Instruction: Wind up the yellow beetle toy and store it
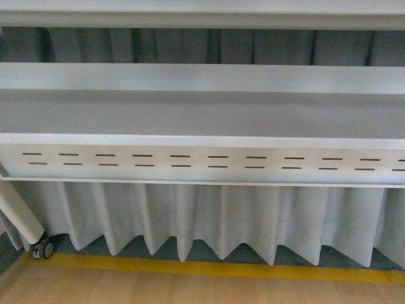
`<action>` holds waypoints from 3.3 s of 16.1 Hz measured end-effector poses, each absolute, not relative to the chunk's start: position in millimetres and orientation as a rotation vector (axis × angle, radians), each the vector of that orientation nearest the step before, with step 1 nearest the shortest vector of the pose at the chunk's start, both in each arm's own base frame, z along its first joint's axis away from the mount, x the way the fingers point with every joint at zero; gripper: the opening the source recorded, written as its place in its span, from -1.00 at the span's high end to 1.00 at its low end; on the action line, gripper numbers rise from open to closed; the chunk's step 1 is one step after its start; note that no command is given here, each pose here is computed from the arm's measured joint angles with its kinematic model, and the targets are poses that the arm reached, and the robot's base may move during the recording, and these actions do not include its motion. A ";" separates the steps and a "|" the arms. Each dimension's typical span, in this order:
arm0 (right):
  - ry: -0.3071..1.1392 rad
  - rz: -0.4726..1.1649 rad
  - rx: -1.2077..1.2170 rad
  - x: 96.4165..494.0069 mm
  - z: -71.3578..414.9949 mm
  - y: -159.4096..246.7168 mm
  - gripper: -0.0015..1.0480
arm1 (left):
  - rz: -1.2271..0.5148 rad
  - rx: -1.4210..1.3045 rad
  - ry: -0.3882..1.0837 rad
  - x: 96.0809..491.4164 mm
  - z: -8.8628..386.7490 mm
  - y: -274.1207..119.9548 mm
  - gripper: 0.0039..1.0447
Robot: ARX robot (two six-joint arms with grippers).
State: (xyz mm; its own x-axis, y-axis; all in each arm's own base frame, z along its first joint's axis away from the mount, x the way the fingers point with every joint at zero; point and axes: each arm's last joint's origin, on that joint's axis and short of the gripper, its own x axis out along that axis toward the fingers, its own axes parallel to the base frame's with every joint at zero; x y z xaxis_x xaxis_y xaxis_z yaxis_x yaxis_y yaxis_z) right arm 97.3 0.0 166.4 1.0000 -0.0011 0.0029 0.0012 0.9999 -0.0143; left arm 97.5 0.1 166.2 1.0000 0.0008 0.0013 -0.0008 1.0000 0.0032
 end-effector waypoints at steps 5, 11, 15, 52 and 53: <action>-0.003 -0.001 -0.014 97.3 166.4 0.0 -0.87 | 0.001 0.003 -0.001 97.5 166.2 0.1 -0.88; -0.003 -0.001 -0.014 97.3 166.4 0.0 -0.87 | 0.001 0.003 -0.001 97.5 166.2 0.1 -0.88; 0.000 -0.001 -0.014 97.3 166.1 0.0 -0.87 | 0.001 0.003 0.002 97.5 165.9 0.1 -0.88; -0.003 0.000 -0.010 97.3 166.5 0.0 -0.87 | 0.001 0.003 -0.001 97.5 166.2 0.1 -0.88; -0.004 0.000 -0.010 97.3 166.5 0.0 -0.87 | 0.001 0.003 -0.001 97.5 166.2 0.1 -0.88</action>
